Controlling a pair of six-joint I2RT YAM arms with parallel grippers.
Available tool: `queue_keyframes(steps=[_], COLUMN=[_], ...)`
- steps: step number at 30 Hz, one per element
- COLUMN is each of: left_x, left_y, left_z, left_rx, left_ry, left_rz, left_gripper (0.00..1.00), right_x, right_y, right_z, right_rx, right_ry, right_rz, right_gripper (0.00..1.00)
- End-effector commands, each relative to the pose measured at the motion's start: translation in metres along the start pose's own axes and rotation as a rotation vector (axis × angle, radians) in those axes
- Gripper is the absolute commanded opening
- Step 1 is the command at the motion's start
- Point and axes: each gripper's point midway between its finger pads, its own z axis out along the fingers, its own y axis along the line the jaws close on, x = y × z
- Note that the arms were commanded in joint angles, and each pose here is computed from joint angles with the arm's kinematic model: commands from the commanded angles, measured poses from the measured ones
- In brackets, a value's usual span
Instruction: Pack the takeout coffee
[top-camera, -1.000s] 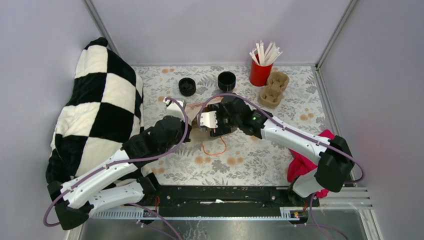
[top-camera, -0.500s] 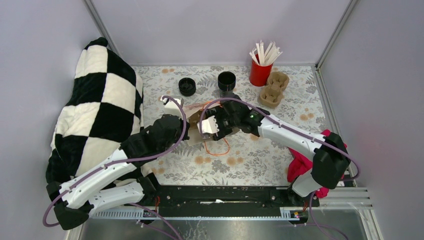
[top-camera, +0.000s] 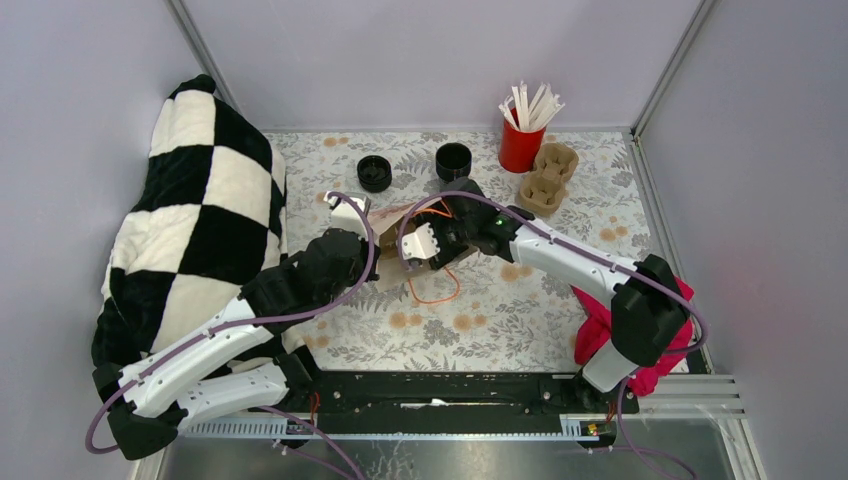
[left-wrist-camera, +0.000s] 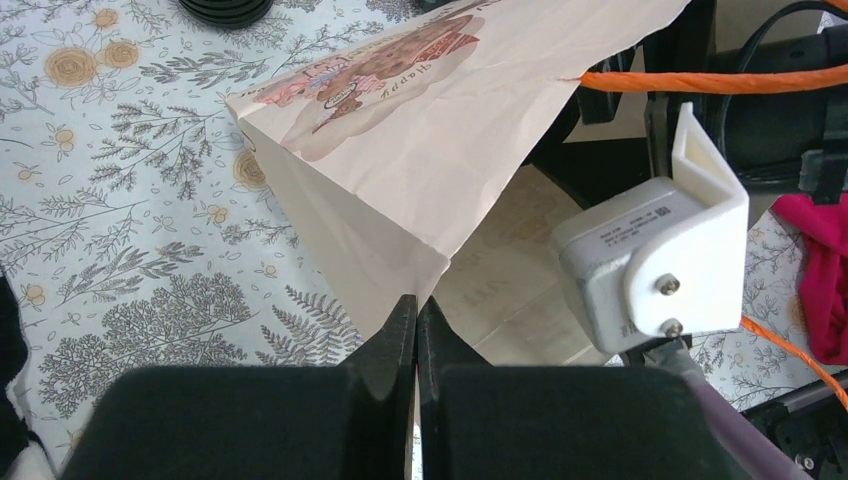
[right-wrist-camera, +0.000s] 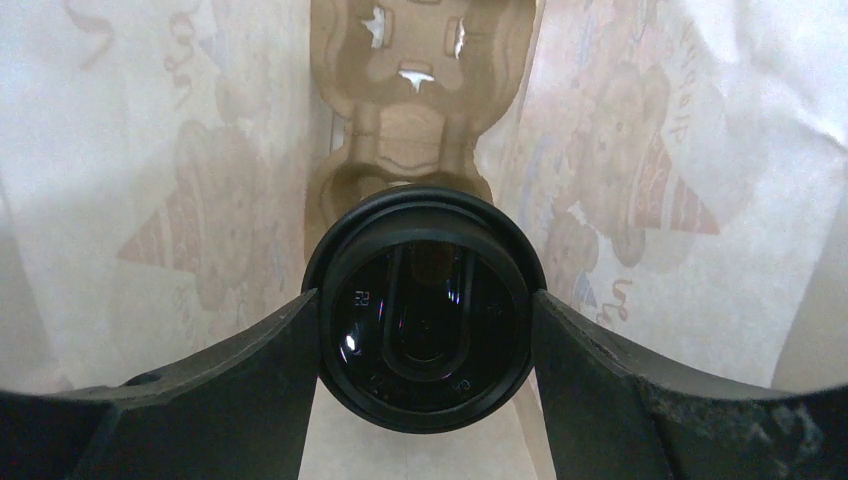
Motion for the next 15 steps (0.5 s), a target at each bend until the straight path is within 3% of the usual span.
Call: queue_keyframes(steps=[1,15], left_x=[-0.018,-0.024], left_y=[-0.009,-0.012], left_z=[-0.006,-0.009], left_rx=[0.041,0.053], left_ry=[-0.049,-0.041], left_rz=[-0.004,0.018], left_gripper=[0.00,0.00], right_x=[0.009,0.004], right_y=[-0.017,-0.021], right_z=[0.002,0.025], right_rx=[0.038,0.058], right_ry=[0.005,-0.076], right_rz=[-0.034,-0.020], right_gripper=[0.00,0.00])
